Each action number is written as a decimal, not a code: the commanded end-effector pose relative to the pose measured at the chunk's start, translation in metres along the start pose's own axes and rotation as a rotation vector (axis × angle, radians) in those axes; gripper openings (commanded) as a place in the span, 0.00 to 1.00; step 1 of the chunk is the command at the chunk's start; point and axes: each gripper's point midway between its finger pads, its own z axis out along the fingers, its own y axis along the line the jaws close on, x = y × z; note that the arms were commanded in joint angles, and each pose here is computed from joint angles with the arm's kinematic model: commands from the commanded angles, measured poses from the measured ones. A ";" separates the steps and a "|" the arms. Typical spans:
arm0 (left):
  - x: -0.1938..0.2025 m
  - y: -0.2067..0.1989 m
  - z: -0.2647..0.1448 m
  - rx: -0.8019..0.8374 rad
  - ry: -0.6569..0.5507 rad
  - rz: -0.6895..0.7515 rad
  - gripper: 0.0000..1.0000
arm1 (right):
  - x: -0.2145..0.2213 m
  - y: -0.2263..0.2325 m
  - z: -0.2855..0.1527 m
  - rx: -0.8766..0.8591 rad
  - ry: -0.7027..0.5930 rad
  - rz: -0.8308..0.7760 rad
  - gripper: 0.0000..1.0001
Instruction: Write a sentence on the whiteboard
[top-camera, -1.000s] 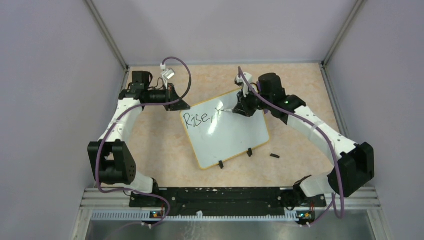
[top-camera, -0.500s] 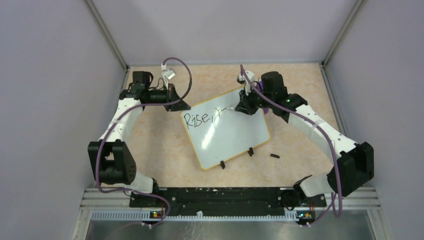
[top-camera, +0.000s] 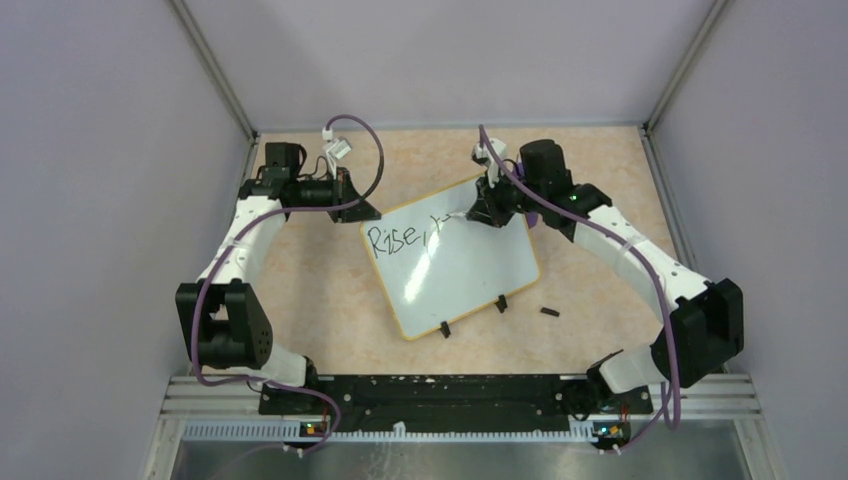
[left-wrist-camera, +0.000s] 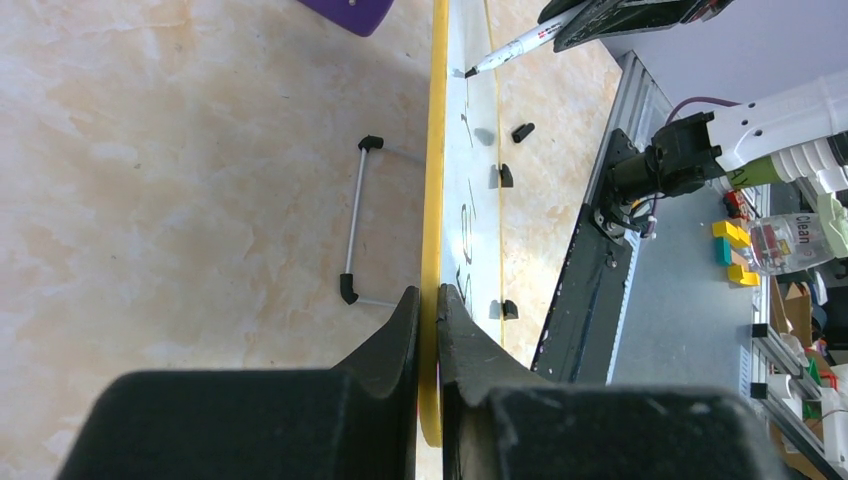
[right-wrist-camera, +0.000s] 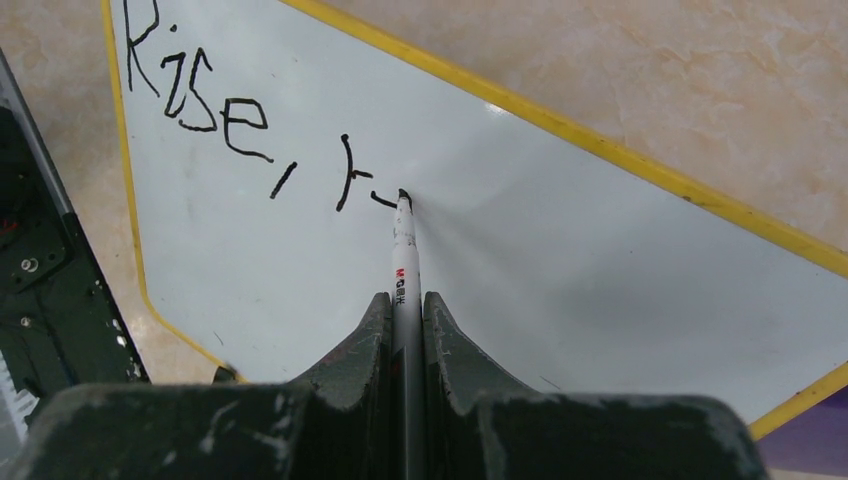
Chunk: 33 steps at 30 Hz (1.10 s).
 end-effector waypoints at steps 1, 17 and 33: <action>0.009 -0.001 0.002 -0.003 0.027 -0.020 0.00 | -0.018 0.001 0.005 -0.003 -0.041 -0.030 0.00; 0.010 -0.001 0.002 -0.007 0.029 -0.019 0.00 | 0.005 0.010 0.002 -0.010 -0.002 -0.034 0.00; 0.010 0.000 0.003 -0.008 0.030 -0.020 0.00 | 0.016 0.005 -0.008 0.020 0.021 -0.036 0.00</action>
